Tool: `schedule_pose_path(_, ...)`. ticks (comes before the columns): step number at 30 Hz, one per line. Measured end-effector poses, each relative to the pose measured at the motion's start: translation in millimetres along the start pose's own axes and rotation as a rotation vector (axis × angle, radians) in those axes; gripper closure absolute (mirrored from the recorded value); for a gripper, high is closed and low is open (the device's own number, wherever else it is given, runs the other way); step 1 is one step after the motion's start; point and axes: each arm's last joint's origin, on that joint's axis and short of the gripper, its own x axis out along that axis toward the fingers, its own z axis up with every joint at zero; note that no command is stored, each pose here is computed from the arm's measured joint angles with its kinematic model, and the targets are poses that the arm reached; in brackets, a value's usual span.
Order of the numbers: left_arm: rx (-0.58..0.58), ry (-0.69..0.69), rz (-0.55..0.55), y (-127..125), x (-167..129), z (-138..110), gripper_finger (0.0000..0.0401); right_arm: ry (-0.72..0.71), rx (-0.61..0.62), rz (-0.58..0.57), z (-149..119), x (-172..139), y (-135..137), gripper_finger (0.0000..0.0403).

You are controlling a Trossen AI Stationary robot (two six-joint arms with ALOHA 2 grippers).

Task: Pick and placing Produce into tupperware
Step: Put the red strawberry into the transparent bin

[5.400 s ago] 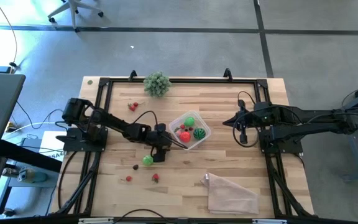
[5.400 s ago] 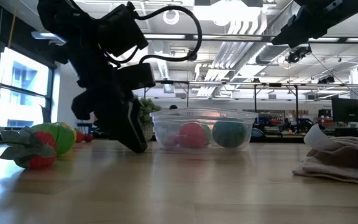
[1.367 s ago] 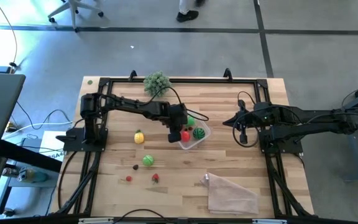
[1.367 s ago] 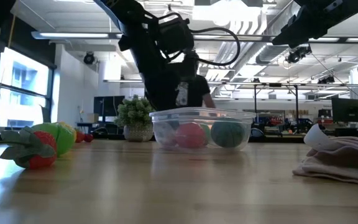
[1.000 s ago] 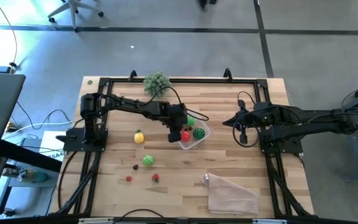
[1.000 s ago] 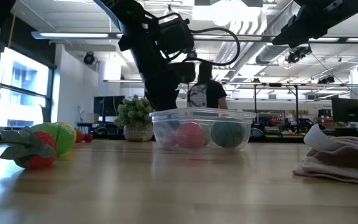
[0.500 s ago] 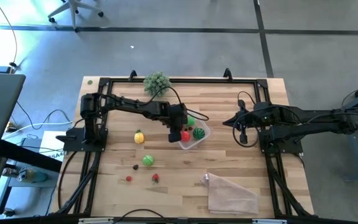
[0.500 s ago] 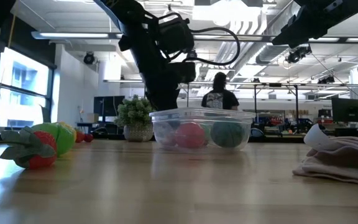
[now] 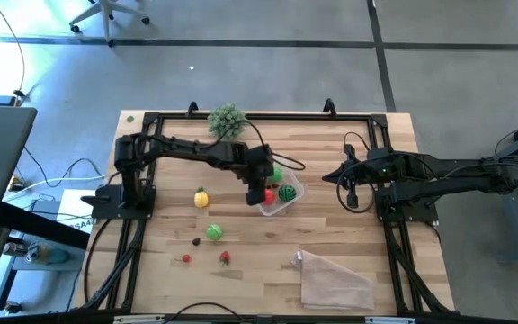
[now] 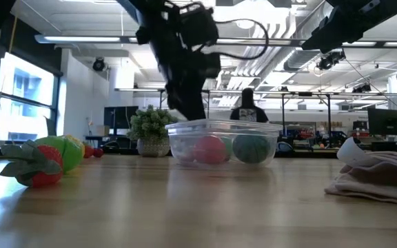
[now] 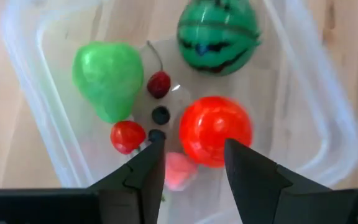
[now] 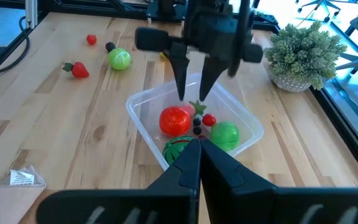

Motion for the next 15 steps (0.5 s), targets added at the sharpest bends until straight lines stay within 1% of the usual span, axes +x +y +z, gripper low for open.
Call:
schedule_pose_path(3,0.003,0.013,0.008,-6.0,-11.9,9.2,0.0247,0.000,0.000,0.000,0.0,0.0,0.0,0.0402)
schedule_pose_path(8,0.014,0.051,0.028,-17.9,-42.3,23.2,0.0247,0.000,0.000,0.000,0.0,0.0,0.0,0.0402)
schedule_pose_path(13,0.026,0.140,0.057,-30.3,-70.7,23.2,0.0247,0.003,0.000,0.001,-0.3,0.0,0.0,0.0402)
schedule_pose_path(15,0.024,0.205,0.065,-35.2,-83.6,15.5,0.0247,0.003,0.000,0.000,-0.3,-0.1,0.0,0.0402)
